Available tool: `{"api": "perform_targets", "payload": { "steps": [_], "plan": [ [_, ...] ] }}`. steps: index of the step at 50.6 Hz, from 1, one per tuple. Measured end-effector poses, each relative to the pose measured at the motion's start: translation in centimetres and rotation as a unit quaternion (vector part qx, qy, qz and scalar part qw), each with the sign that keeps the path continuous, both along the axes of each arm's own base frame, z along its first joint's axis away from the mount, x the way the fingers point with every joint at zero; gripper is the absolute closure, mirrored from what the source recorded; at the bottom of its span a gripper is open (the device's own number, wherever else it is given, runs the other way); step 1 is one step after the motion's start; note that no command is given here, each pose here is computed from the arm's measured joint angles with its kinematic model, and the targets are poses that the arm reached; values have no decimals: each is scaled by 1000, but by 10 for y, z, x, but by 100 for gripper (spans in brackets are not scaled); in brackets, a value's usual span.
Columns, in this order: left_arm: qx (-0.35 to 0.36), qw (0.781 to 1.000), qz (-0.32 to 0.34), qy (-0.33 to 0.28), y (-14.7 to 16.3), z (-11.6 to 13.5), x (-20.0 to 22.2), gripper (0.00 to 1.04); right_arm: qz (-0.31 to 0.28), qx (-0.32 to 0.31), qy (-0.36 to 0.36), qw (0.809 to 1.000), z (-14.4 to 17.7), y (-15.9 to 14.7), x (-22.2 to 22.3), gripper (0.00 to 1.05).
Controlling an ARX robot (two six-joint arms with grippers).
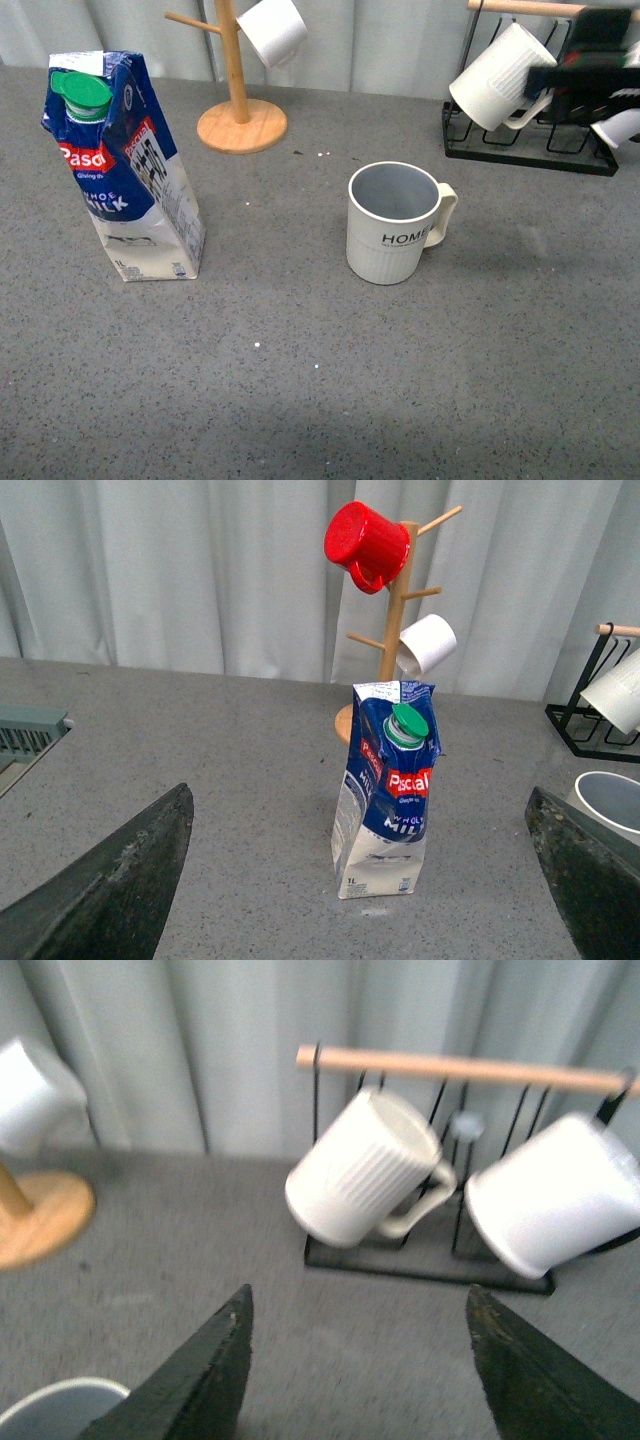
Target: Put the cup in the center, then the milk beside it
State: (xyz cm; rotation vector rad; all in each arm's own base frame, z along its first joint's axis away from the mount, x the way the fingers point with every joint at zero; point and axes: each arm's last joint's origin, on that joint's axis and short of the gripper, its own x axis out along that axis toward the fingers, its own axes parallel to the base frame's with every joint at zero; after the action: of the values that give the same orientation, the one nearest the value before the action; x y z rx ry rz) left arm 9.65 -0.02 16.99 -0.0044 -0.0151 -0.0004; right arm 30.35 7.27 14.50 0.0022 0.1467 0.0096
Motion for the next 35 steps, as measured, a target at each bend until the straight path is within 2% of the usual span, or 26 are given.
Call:
{"api": "perform_targets", "payload": {
  "steps": [6, 11, 16, 35],
  "plan": [
    [0, 1000, -1, 0, 0, 0, 0, 7, -3, 8, -76, 997, 20, -17, -26, 64],
    [0, 1000, -1, 0, 0, 0, 0, 7, -6, 4, -76, 997, 20, -29, -44, 79],
    [0, 1000, -1, 0, 0, 0, 0, 7, -3, -1, -63, 998, 15, -41, -70, 104],
    [0, 1000, -1, 0, 0, 0, 0, 7, -4, -2, -64, 998, 16, -60, -119, 104]
  ]
}}
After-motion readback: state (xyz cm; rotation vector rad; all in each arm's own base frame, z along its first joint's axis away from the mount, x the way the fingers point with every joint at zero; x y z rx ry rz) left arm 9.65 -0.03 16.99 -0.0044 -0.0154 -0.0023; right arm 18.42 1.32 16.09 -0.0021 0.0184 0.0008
